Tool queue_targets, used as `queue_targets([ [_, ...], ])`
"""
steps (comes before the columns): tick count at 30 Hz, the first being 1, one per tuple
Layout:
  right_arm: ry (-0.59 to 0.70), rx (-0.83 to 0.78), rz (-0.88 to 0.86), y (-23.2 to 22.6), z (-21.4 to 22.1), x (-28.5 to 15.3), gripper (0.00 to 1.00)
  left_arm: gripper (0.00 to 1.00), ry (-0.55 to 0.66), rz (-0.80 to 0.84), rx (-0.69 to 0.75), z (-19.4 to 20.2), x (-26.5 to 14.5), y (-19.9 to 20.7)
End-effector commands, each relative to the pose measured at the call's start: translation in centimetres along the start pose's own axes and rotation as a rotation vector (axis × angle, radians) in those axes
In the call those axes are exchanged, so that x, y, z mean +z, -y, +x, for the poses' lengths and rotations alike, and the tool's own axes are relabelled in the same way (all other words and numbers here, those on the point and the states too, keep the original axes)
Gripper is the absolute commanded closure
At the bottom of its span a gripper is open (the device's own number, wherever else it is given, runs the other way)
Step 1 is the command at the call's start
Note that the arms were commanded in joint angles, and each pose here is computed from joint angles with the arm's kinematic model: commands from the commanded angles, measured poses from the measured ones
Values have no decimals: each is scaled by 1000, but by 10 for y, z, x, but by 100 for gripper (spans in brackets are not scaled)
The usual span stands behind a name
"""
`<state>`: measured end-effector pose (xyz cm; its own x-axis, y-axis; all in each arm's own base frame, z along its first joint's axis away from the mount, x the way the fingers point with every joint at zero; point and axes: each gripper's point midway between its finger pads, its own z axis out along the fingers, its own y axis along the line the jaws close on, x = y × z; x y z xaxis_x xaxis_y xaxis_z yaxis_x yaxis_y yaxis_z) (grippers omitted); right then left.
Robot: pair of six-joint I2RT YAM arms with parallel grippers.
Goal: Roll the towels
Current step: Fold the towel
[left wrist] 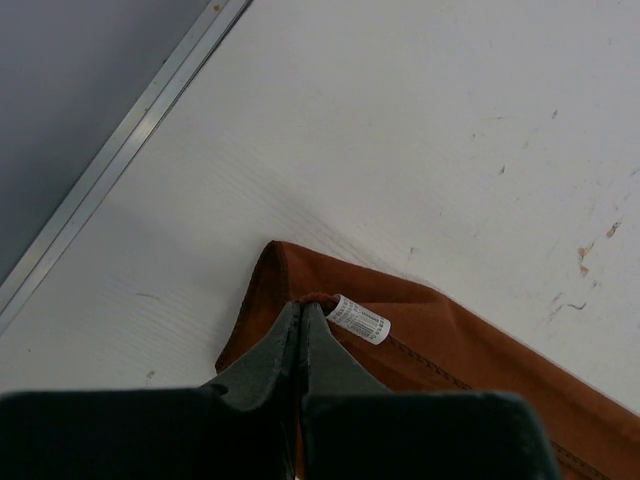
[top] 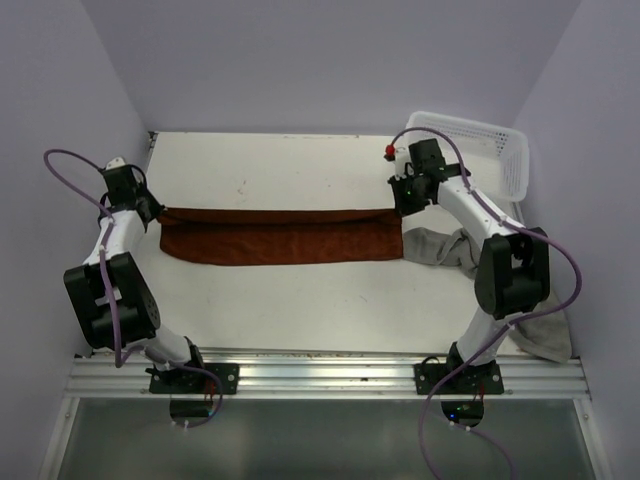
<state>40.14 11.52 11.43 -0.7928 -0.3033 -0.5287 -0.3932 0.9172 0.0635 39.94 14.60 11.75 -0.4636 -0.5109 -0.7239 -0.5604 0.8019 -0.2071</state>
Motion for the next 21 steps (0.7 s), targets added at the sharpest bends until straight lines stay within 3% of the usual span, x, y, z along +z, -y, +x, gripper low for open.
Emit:
queue_targets([
  [1, 34, -6, 14, 0, 4, -11, 100, 100, 48, 13, -33, -11, -13, 0],
  [21, -31, -18, 0, -11, 48, -3, 100, 100, 13, -80, -27, 13, -24, -24],
])
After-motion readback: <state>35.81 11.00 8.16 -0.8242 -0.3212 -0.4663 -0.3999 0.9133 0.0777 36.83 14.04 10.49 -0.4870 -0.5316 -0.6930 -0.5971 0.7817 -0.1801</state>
